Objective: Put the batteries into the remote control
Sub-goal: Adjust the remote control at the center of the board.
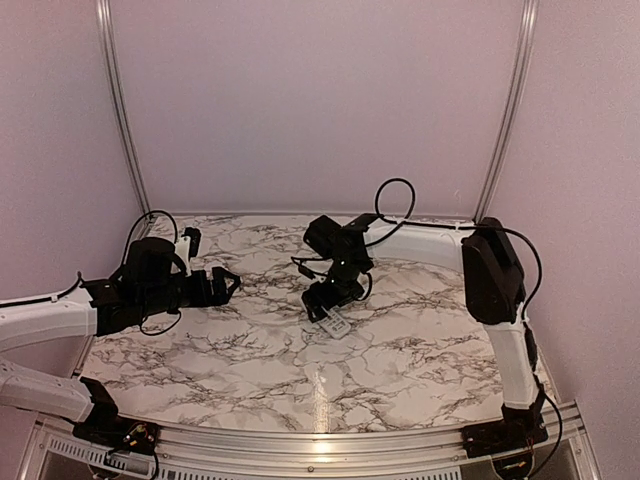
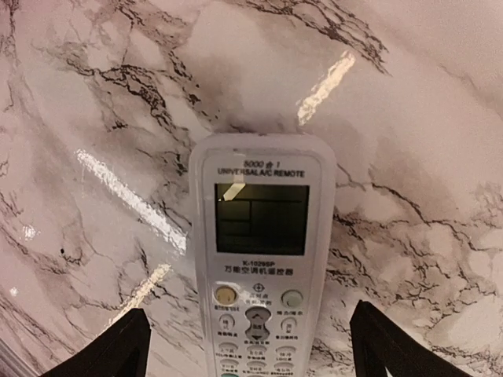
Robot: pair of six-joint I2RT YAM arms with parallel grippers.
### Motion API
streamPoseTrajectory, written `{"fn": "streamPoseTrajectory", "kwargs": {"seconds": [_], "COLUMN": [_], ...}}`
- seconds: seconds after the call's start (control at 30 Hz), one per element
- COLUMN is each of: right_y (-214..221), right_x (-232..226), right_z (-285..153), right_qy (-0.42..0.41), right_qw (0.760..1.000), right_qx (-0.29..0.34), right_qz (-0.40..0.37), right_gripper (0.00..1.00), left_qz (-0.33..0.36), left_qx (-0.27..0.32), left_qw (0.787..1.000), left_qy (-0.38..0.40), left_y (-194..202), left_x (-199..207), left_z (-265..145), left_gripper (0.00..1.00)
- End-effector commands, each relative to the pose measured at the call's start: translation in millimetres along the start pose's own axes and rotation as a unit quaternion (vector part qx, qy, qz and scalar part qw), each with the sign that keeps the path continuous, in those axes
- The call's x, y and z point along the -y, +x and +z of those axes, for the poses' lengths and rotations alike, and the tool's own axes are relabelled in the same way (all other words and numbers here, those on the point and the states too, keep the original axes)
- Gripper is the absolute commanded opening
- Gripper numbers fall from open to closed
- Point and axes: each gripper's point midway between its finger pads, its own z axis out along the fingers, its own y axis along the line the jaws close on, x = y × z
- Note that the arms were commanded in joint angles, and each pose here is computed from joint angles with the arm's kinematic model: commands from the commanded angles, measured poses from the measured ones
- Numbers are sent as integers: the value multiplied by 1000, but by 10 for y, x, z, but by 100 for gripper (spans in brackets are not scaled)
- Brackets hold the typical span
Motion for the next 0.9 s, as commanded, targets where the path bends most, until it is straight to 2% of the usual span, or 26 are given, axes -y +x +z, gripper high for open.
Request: {"fn": "streamPoseTrajectory", "kwargs": {"seconds": [0.0,0.23,0.5,0.7,0.87], "right_y": [-235,96,249,359,405], "right_x": [170,709,763,936,879], "right_z": [-562,-600,-405,-197,-55], "right_qy": [-3,40,48,101,105], "right_qw": [995,990,991,988,990], "right_qx": [104,126,122,104,91], "right_qz": [11,46,41,44,30], "right_gripper": [87,89,89,89,89], "left_qz": [0,1,-9,-14,-12], "left_qx": [23,6,13,10,8], "left_qw": [1000,1000,1000,999,999], "left_qy": [14,8,21,29,29], "left_y": [-185,-139,-210,-220,-222], "left_x": [90,74,142,181,190], "left_z": [-96,-143,-189,-194,-178], "left_gripper": [99,99,99,99,99]}}
